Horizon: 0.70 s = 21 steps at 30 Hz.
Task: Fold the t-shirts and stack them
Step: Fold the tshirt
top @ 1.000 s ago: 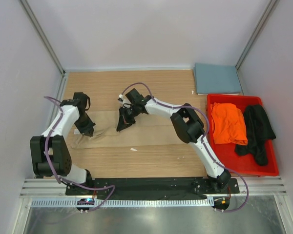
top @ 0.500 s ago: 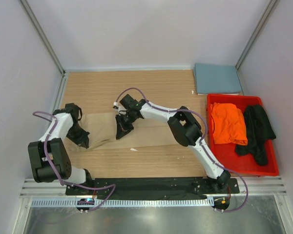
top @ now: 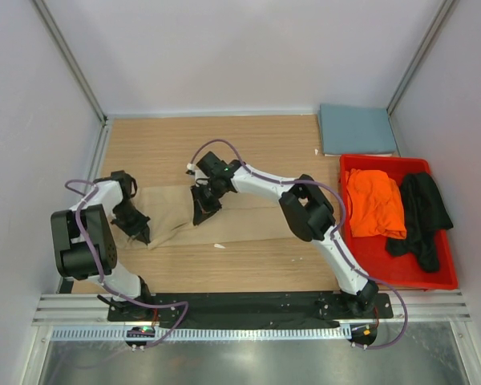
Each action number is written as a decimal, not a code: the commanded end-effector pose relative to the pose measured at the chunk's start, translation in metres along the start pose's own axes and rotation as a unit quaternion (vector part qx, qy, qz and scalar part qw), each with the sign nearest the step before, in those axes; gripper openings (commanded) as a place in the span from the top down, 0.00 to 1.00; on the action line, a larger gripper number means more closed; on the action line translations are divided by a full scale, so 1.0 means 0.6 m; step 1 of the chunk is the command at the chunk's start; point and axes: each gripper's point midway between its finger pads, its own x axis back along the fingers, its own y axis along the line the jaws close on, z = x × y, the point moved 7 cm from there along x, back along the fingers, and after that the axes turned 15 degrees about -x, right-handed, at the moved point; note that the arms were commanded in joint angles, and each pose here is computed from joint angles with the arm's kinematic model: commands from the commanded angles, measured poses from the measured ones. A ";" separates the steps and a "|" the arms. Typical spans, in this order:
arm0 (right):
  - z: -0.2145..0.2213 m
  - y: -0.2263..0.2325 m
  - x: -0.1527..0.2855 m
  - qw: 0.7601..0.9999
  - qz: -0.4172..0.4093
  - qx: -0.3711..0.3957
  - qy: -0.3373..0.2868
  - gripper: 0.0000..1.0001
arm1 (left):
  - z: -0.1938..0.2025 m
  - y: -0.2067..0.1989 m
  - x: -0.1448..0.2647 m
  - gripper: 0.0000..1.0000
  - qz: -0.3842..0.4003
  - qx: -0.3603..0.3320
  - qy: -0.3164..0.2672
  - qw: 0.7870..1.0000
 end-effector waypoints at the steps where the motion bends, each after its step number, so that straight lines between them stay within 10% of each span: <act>1: -0.022 0.040 0.047 0.998 -0.015 0.035 -0.041 0.99 | -0.019 -0.002 0.014 1.00 0.002 -0.010 -0.028 1.000; 21: -0.102 0.039 0.035 0.996 -0.040 0.027 -0.075 0.98 | -0.101 -0.023 0.050 1.00 -0.018 -0.055 -0.064 0.996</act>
